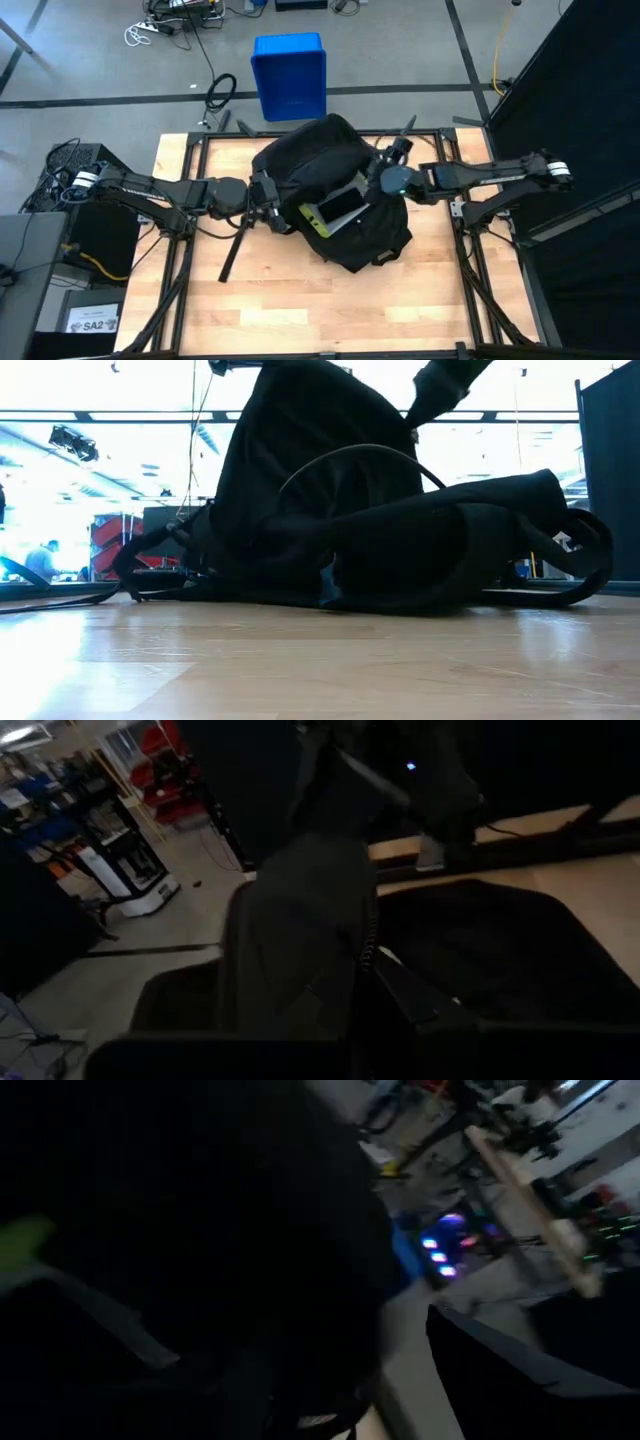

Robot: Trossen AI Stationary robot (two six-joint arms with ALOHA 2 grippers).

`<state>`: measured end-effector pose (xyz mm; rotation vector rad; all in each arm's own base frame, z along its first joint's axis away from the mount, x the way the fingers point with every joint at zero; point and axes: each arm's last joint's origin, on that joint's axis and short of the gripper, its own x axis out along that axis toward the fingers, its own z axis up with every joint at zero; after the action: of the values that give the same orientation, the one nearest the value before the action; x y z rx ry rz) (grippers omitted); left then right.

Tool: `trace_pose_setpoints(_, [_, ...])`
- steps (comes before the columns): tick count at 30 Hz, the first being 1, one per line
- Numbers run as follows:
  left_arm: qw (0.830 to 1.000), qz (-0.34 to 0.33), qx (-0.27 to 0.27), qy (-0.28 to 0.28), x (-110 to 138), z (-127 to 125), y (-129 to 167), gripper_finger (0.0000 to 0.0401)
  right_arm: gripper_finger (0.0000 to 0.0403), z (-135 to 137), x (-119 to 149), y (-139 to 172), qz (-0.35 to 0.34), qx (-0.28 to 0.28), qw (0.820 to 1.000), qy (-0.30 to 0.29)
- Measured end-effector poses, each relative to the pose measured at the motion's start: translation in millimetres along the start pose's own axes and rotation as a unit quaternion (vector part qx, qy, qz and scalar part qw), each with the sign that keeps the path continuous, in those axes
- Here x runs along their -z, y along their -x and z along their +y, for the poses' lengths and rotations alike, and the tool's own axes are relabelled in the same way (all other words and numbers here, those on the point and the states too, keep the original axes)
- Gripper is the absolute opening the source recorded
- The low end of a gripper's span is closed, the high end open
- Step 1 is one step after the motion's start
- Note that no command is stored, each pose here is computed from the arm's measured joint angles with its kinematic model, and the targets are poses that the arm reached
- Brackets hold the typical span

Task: Unpack backpack
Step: Put the black USB cable from the backpack

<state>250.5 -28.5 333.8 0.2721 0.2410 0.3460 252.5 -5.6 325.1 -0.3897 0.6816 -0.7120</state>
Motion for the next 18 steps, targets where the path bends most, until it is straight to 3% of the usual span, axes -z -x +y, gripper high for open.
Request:
trace_pose_setpoints(4, [1.000, 0.005, 0.015, -0.001, 1.0, -6.7, 3.4, 0.0000, 0.0203, 1.1, 9.2, 20.0, 0.007, -0.141, 0.990, 0.012])
trace_pose_setpoints(7, [1.000, 0.004, 0.018, -0.002, 0.8, -8.1, 4.1, 0.0000, 0.0190, 9.5, 12.7, 36.0, 0.002, -0.255, 0.966, 0.029])
trace_pose_setpoints(10, [1.000, 0.006, 0.018, 0.000, 1.2, -8.0, 4.0, 0.0000, 0.0179, 26.4, 12.6, 48.3, 0.003, -0.332, 0.943, 0.018])
trace_pose_setpoints(14, [1.000, 0.006, 0.018, 0.000, 1.2, -8.0, 3.8, 0.0000, 0.0172, 65.4, 15.1, 57.8, 0.024, -0.381, 0.923, 0.048])
trace_pose_setpoints(18, [1.000, 0.005, 0.018, 0.001, 1.0, -8.0, 3.7, 0.0000, 0.0178, 114.6, 22.6, 57.1, 0.045, -0.385, 0.916, 0.100])
